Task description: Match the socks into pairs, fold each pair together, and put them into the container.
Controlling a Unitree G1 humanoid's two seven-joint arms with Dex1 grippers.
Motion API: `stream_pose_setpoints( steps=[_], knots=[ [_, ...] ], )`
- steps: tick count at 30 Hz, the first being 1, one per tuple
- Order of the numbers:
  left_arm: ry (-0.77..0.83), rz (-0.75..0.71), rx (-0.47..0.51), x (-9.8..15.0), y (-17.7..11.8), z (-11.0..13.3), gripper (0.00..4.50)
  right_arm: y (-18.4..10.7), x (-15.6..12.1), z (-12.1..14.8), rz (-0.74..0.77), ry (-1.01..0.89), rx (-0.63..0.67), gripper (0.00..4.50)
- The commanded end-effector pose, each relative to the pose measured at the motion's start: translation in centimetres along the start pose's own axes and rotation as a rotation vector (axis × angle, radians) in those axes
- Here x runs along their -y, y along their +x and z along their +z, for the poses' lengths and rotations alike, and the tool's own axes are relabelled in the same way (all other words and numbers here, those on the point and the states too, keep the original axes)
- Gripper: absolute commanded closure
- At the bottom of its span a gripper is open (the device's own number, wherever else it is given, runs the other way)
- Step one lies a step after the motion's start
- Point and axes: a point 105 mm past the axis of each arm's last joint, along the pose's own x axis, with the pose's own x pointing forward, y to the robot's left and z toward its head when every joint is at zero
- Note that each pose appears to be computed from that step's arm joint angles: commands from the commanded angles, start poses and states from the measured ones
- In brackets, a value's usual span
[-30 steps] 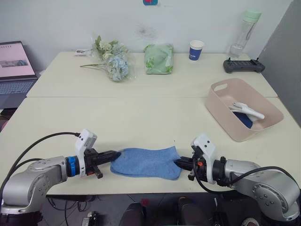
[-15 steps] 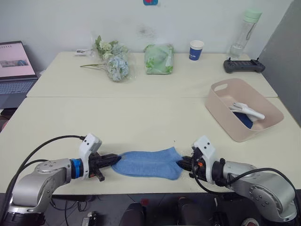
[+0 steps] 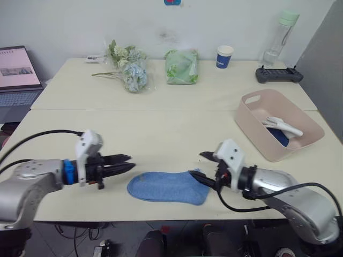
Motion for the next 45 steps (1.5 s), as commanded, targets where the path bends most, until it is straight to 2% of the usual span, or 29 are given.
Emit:
stream_pose_setpoints(
  steps=[1, 3, 8, 12, 15, 19, 22, 25, 28, 31, 33, 37, 45],
  knots=[
    [0.042, -0.094, -0.008, 1.8, 2.4, 0.1, 3.83, 1.5, -0.6, -0.2, 0.046, -0.037, 0.005, 2.04],
    [0.068, -0.102, -0.026, 1.7, 3.8, -0.3, 4.49, 2.5, -1.2, -1.0, 0.090, -0.038, -0.024, 2.75],
    [0.116, -0.144, -0.114, 2.0, 6.1, -2.3, 4.50, 3.5, -2.7, -2.8, 0.191, -0.019, -0.091, 4.46],
    [0.131, -0.145, -0.215, 2.2, 6.2, -4.8, 4.50, 3.6, -3.1, -4.0, 0.208, 0.015, -0.132, 4.46],
    [0.103, -0.070, -0.267, 1.7, 5.5, -6.5, 4.50, 2.5, -3.5, -5.7, 0.210, 0.041, -0.188, 4.46],
    [0.073, -0.057, -0.323, 2.0, 4.2, -8.4, 4.50, 0.7, -3.2, -7.3, 0.168, 0.046, -0.243, 4.46],
    [0.083, -0.062, -0.237, 2.3, 4.2, -7.0, 4.50, -0.2, -3.2, -6.6, 0.146, 0.032, -0.206, 4.46],
    [0.120, -0.115, -0.107, 3.3, 4.5, -3.8, 4.50, -0.3, -3.1, -3.5, 0.119, 0.014, -0.045, 4.46],
    [0.156, -0.136, -0.078, 3.8, 4.7, -2.3, 4.50, 0.1, -2.0, -2.1, 0.040, 0.005, 0.033, 4.46],
    [0.185, -0.104, -0.127, 3.0, 5.3, -3.4, 4.50, 1.5, -0.9, -2.5, -0.022, -0.001, 0.032, 4.46],
    [0.166, -0.071, -0.171, 2.3, 5.5, -5.0, 4.50, 2.3, -0.3, -3.4, -0.059, 0.021, 0.016, 4.46],
    [0.117, -0.009, -0.235, 1.2, 5.2, -7.9, 4.50, 2.2, 0.3, -5.3, -0.070, 0.003, -0.051, 4.46],
    [0.095, -0.021, -0.243, 2.0, 5.0, -9.2, 4.50, 0.3, 1.6, -7.1, -0.138, -0.035, -0.117, 4.46]
  ],
)
